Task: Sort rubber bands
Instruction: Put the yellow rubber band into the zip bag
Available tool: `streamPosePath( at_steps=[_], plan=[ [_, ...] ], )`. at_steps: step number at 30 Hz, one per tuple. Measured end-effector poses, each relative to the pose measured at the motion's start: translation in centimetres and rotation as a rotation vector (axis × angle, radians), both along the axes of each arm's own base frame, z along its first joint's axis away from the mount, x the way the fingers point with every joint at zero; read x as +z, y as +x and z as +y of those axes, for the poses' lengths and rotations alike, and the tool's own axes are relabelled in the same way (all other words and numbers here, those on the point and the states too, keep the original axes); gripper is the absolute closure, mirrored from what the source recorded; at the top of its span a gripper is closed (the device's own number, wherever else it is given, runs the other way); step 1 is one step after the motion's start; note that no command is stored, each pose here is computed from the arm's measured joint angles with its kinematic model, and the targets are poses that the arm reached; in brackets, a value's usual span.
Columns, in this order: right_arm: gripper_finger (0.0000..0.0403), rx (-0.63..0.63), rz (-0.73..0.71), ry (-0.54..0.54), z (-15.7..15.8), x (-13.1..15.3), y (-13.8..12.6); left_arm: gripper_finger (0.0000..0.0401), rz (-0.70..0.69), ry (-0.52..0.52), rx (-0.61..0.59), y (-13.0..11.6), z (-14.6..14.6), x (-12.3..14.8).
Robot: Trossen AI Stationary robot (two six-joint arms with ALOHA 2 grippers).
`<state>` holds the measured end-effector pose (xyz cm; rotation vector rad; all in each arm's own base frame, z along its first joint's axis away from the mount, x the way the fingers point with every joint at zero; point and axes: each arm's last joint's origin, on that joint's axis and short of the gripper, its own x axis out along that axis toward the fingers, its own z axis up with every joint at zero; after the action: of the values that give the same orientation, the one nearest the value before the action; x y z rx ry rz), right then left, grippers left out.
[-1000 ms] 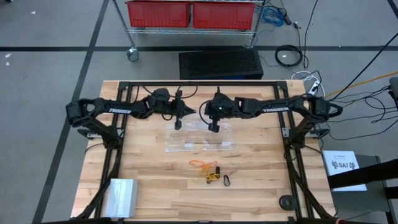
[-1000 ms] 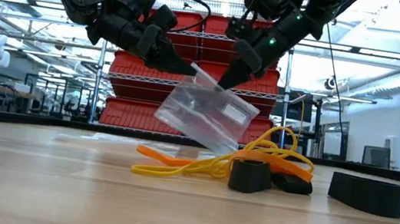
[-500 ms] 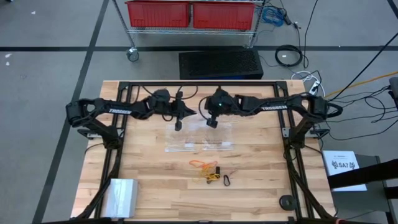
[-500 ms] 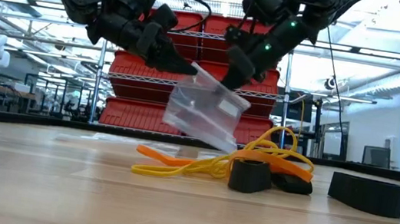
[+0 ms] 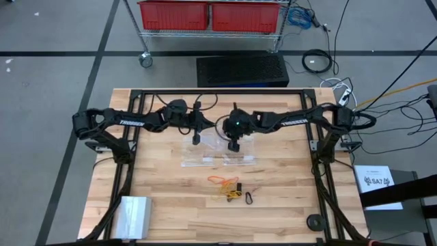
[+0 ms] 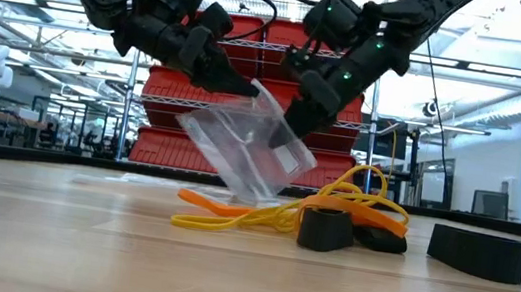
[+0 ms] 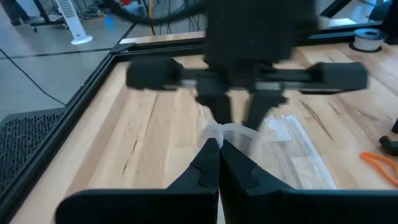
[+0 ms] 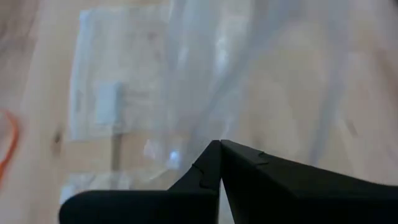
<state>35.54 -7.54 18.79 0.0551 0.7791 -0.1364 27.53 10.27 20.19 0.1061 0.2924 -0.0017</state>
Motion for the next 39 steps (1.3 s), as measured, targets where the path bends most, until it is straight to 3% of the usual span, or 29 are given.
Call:
streamPosePath(
  at_steps=[5, 11, 20, 24, 28, 33, 36, 39],
  plan=[
    [0.0403, -0.019, -0.213, 0.084, -0.2, -0.4, -0.6, 0.0401, 0.002, -0.008, -0.029, 0.3, -0.8, 0.0],
    [0.0395, -0.061, -0.293, 0.107, -0.1, -0.9, 0.1, 0.0401, -0.029, 0.006, -0.042, 0.6, -1.3, 0.3],
    [0.0276, -0.053, -0.367, 0.097, 0.1, -0.4, 0.5, 0.0401, -0.07, 0.021, -0.043, 1.2, -1.1, 1.7],
    [0.0254, -0.066, -0.381, 0.1, -0.2, 0.0, 0.3, 0.0401, -0.082, 0.025, -0.052, 1.4, -1.3, 2.0],
    [0.027, -0.068, -0.342, 0.102, -0.3, -0.2, 0.1, 0.0401, -0.071, 0.02, -0.057, 1.4, -1.5, 1.9],
    [0.0348, -0.045, -0.222, 0.086, 0.1, 0.6, -1.4, 0.0401, -0.05, 0.012, -0.057, 1.4, -1.5, 1.7],
    [0.0393, -0.036, -0.246, 0.071, 0.2, 1.7, -1.8, 0.0401, -0.055, 0.014, -0.061, 1.4, -1.6, 1.7],
    [0.0395, -0.027, -0.286, 0.065, 0.2, 2.0, -1.5, 0.0401, -0.075, 0.022, -0.065, 1.7, -1.9, 1.8]
  ],
)
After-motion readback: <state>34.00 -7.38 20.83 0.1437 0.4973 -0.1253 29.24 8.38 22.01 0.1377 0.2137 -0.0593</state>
